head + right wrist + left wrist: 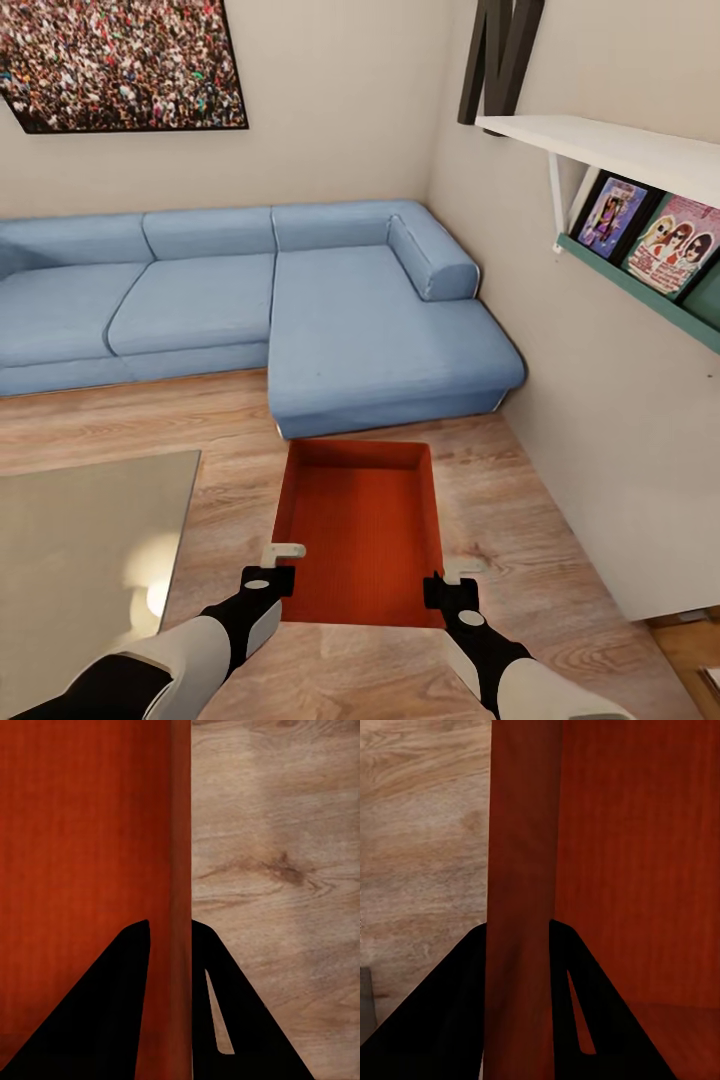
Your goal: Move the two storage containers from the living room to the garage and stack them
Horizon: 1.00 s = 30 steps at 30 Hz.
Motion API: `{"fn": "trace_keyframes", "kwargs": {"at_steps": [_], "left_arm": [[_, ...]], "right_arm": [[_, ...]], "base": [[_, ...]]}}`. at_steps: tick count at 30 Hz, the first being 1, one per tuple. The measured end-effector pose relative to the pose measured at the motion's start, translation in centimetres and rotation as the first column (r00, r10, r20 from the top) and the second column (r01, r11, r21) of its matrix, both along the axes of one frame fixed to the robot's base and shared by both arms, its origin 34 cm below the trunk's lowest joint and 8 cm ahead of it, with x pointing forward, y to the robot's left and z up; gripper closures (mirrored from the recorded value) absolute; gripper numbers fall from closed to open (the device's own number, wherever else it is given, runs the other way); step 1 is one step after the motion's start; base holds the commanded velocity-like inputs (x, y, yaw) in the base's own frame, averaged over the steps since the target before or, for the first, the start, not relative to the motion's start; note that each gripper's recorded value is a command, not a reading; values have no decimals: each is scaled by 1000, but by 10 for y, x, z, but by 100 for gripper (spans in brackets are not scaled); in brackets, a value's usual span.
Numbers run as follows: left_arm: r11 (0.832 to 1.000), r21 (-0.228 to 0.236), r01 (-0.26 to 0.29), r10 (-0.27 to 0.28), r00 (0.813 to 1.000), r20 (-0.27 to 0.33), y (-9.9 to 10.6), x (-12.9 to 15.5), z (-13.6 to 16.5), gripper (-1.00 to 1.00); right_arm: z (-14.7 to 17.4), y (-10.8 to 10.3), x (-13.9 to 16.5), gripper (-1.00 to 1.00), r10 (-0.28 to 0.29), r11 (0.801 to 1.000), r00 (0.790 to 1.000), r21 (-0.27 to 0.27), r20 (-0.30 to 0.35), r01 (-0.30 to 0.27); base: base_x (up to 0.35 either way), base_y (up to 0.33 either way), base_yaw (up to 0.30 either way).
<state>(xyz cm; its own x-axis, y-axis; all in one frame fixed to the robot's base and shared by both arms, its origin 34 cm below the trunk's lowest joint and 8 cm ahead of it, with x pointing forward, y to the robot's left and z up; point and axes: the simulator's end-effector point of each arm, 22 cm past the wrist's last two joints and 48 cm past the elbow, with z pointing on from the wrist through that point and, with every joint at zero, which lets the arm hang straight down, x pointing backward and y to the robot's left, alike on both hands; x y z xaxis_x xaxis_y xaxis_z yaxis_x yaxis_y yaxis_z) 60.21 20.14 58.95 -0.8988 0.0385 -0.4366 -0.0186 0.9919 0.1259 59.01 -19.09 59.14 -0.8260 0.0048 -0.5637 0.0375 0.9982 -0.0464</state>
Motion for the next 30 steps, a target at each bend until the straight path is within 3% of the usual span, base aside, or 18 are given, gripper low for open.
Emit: {"fn": "trace_keyframes", "kwargs": {"at_steps": [30], "left_arm": [[1000,0,1,-1,999,50,0,17,23,100]], "right_arm": [[23,0,17,100,-1,1000,999,0,50,1]], "base": [[0,0,84]]}}
